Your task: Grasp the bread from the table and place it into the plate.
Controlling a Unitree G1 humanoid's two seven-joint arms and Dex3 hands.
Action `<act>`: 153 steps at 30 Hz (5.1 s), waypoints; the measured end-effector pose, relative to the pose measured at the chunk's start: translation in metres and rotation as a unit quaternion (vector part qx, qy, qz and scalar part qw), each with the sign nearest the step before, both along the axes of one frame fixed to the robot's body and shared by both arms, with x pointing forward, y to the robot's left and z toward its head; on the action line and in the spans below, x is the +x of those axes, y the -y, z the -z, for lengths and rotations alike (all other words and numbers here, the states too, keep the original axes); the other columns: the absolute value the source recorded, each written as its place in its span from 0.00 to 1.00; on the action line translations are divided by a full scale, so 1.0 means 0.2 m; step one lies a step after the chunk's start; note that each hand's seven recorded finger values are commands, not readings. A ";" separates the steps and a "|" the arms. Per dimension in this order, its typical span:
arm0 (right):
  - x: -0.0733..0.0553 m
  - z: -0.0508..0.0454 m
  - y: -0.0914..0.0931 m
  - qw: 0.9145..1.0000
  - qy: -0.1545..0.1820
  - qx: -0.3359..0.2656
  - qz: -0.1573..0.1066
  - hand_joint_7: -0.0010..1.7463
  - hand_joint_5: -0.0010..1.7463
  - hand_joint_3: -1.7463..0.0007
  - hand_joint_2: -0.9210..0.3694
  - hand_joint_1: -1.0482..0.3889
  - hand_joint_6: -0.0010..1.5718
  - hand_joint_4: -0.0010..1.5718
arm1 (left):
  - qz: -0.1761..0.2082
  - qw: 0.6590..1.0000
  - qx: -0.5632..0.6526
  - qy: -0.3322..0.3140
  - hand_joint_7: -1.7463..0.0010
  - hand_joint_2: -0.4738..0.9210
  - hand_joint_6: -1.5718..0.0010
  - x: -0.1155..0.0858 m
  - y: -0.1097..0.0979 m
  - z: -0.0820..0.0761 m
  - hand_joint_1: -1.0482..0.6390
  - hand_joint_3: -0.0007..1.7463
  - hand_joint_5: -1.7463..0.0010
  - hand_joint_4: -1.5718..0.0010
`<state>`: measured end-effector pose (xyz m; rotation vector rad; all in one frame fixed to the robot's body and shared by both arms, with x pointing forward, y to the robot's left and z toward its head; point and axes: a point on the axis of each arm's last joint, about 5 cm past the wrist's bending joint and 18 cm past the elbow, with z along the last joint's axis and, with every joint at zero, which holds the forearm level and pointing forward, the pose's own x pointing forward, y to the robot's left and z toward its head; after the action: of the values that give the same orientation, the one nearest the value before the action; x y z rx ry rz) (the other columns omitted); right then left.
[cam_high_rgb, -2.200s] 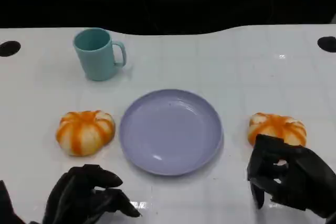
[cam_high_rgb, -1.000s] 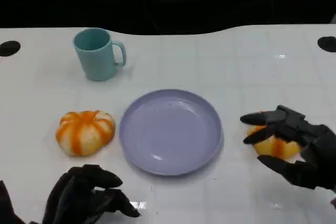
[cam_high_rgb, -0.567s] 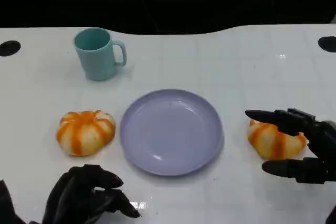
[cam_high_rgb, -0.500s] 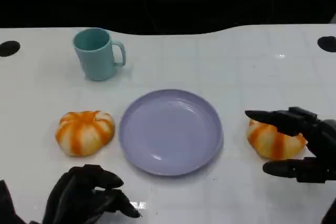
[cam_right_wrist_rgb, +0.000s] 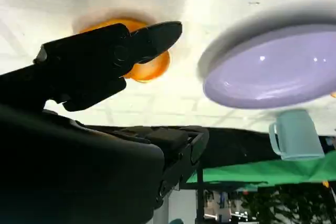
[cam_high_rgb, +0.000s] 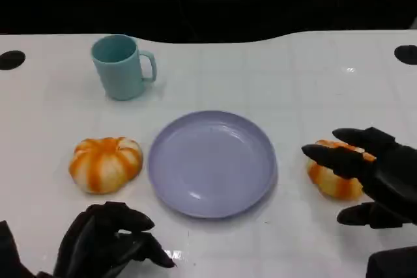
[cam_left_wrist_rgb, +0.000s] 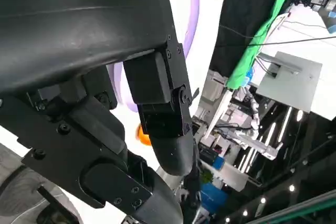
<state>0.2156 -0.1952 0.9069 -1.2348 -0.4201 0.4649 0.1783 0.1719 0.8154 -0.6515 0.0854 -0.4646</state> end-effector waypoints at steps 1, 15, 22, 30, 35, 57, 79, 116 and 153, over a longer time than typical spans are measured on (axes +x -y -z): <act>0.01 0.000 -0.01 1.000 0.001 -0.006 -0.002 0.01 0.17 1.00 0.11 0.47 0.17 0.02 | 0.000 1.000 0.000 0.000 0.90 0.79 0.00 0.00 0.00 0.00 0.05 0.00 0.74 0.00; 0.14 0.055 -0.07 0.997 -0.012 -0.078 -0.016 0.00 0.17 1.00 0.10 0.44 0.17 0.04 | 0.001 1.000 -0.001 0.001 0.90 0.78 0.00 0.01 0.00 -0.01 0.05 0.00 0.75 0.00; 0.20 0.078 -0.08 0.994 -0.024 -0.109 -0.009 0.00 0.15 1.00 0.08 0.43 0.16 0.05 | 0.001 1.000 -0.002 0.000 0.90 0.78 0.00 0.01 0.00 -0.01 0.05 0.00 0.75 0.00; 0.24 0.112 -0.07 0.989 -0.048 -0.142 0.000 0.00 0.13 1.00 0.08 0.42 0.15 0.06 | 0.001 1.000 -0.004 -0.001 0.91 0.78 0.00 0.01 0.00 0.00 0.06 0.00 0.76 0.00; 0.26 0.117 -0.06 0.986 -0.058 -0.155 0.005 0.00 0.12 1.00 0.08 0.42 0.16 0.08 | 0.002 1.000 -0.005 -0.004 0.91 0.79 0.00 0.00 0.00 0.00 0.06 0.00 0.76 0.00; 0.33 0.162 -0.04 0.988 -0.042 -0.147 -0.004 0.05 0.13 0.98 0.01 0.57 0.49 0.44 | 0.001 1.000 -0.001 0.001 0.91 0.80 0.00 0.00 0.00 -0.01 0.05 0.00 0.76 0.00; 0.30 0.223 -0.04 0.994 0.104 -0.018 -0.015 1.00 1.00 0.48 0.32 0.62 0.39 0.54 | -0.002 1.000 0.000 0.001 0.91 0.80 0.00 -0.01 0.00 -0.01 0.06 0.00 0.76 0.00; 0.31 0.020 -0.48 0.958 0.083 0.251 -0.115 0.98 1.00 0.10 0.65 0.79 0.55 0.68 | -0.002 1.000 0.001 0.003 0.91 0.80 0.00 -0.01 0.01 -0.01 0.05 0.00 0.76 0.00; 0.29 0.084 -0.72 0.963 0.003 0.222 -0.150 0.12 0.37 0.86 0.05 0.39 0.29 0.19 | -0.002 1.000 0.003 0.005 0.91 0.80 0.00 -0.01 0.01 -0.01 0.05 0.00 0.76 0.00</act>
<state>0.2745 -0.0502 0.8900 -0.7391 -0.6818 0.5876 0.1764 0.1709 0.8178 -0.6431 0.0751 -0.4637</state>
